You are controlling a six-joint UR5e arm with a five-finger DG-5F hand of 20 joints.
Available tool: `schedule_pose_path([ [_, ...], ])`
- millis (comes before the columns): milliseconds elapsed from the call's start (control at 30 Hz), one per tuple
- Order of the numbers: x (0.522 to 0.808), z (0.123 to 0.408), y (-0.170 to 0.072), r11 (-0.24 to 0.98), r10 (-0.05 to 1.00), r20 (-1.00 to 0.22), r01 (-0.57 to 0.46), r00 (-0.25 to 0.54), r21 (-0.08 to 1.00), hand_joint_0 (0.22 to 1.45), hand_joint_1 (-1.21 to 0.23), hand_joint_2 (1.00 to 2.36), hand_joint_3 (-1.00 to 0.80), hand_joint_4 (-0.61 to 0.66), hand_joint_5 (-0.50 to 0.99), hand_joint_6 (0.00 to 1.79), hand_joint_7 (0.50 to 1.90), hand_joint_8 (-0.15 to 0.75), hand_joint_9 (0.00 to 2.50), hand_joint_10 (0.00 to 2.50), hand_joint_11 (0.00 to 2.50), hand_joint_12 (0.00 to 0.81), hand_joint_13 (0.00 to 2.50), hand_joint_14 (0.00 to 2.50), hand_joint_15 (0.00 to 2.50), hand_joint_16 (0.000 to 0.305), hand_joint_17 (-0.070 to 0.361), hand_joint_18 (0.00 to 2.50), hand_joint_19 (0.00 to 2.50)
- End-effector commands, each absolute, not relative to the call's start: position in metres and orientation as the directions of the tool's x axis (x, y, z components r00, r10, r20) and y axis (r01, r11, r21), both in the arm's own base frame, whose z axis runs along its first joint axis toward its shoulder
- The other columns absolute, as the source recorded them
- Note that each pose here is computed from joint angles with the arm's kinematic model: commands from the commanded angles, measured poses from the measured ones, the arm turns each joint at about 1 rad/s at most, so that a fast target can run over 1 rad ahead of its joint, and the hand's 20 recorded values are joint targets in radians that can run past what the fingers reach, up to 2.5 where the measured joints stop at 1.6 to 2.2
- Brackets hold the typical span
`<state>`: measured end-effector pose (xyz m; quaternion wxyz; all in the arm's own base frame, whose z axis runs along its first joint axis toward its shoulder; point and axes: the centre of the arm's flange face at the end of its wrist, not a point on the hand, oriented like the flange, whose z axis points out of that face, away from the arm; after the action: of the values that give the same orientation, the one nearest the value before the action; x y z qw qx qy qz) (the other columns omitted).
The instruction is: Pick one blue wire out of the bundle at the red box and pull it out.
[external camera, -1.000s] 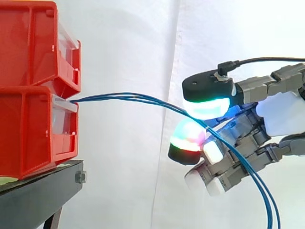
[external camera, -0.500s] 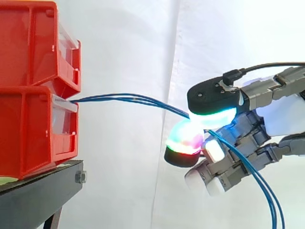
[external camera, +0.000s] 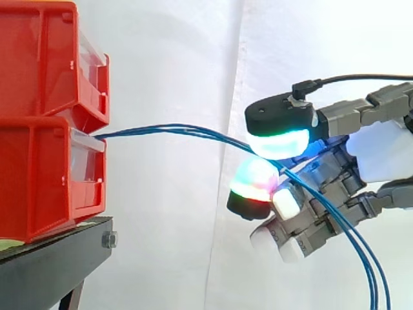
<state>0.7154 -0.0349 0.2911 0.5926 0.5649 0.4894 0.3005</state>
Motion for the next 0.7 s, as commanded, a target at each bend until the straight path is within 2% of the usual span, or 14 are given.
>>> schedule_pose_path([
  [0, 0.7173, 0.2951, -0.0344, 0.181, 0.909, -0.238, 0.189, 0.341, 0.965, 0.62, -0.72, 1.01, -0.05, 0.32, -0.05, 0.5, 1.29, 0.278, 1.09, 0.02, 0.54, 0.411, 0.72, 0.02, 0.41, 0.07, 0.158, 0.49, 0.53],
  [67, 0.7187, 0.2984, -0.0341, 0.179, 0.91, -0.233, 0.182, 0.343, 0.967, 0.62, -0.73, 1.01, -0.06, 0.29, -0.06, 0.54, 1.22, 0.279, 1.08, 0.02, 0.55, 0.41, 0.71, 0.02, 0.42, 0.07, 0.158, 0.49, 0.53],
  [133, 0.7198, 0.301, -0.0338, 0.178, 0.91, -0.23, 0.178, 0.344, 0.968, 0.6, -0.77, 1.01, -0.14, 0.29, -0.07, 0.56, 1.19, 0.271, 1.07, 0.02, 0.57, 0.397, 0.7, 0.02, 0.42, 0.068, 0.152, 0.48, 0.54],
  [167, 0.7202, 0.3017, -0.0335, 0.178, 0.911, -0.229, 0.176, 0.342, 0.968, 0.57, -0.75, 1.01, -0.24, 0.3, -0.07, 0.56, 1.2, 0.252, 1.05, 0.02, 0.58, 0.376, 0.68, 0.02, 0.43, 0.063, 0.142, 0.44, 0.56],
  [200, 0.7205, 0.3024, -0.0336, 0.177, 0.911, -0.229, 0.175, 0.343, 0.968, 0.56, -0.72, 1.01, -0.3, 0.3, -0.06, 0.52, 1.28, 0.234, 1.06, 0.02, 0.58, 0.357, 0.66, 0.02, 0.44, 0.059, 0.133, 0.41, 0.58],
  [233, 0.7202, 0.3017, -0.0336, 0.178, 0.911, -0.23, 0.176, 0.343, 0.968, 0.55, -0.69, 1.01, -0.31, 0.3, -0.05, 0.5, 1.32, 0.234, 1.06, 0.02, 0.56, 0.356, 0.66, 0.02, 0.43, 0.059, 0.134, 0.41, 0.58],
  [267, 0.7206, 0.3024, -0.0323, 0.178, 0.912, -0.229, 0.174, 0.341, 0.969, 0.55, -0.64, 1.01, -0.33, 0.29, -0.05, 0.5, 1.3, 0.23, 1.07, 0.02, 0.54, 0.356, 0.67, 0.02, 0.43, 0.059, 0.134, 0.41, 0.58],
  [467, 0.7205, 0.3024, -0.0334, 0.177, 0.911, -0.229, 0.175, 0.342, 0.969, 0.58, -0.5, 1.01, -0.25, 0.37, -0.04, 0.5, 1.14, 0.244, 1.11, 0.02, 0.47, 0.388, 0.7, 0.02, 0.42, 0.068, 0.153, 0.45, 0.56],
  [500, 0.7205, 0.3024, -0.0334, 0.177, 0.911, -0.229, 0.175, 0.342, 0.969, 0.59, -0.51, 1.01, -0.21, 0.37, -0.04, 0.5, 1.14, 0.249, 1.12, 0.02, 0.47, 0.396, 0.71, 0.02, 0.41, 0.069, 0.156, 0.46, 0.55],
  [567, 0.7205, 0.3024, -0.0334, 0.177, 0.911, -0.229, 0.175, 0.342, 0.969, 0.6, -0.62, 1.0, -0.1, 0.34, -0.04, 0.5, 1.21, 0.28, 1.13, 0.02, 0.5, 0.417, 0.73, 0.02, 0.41, 0.073, 0.164, 0.5, 0.53],
  [667, 0.7207, 0.3025, -0.0334, 0.177, 0.912, -0.228, 0.173, 0.342, 0.969, 0.62, -0.71, 1.0, -0.04, 0.32, -0.05, 0.52, 1.26, 0.288, 1.12, 0.02, 0.54, 0.421, 0.74, 0.02, 0.41, 0.073, 0.164, 0.52, 0.53],
])
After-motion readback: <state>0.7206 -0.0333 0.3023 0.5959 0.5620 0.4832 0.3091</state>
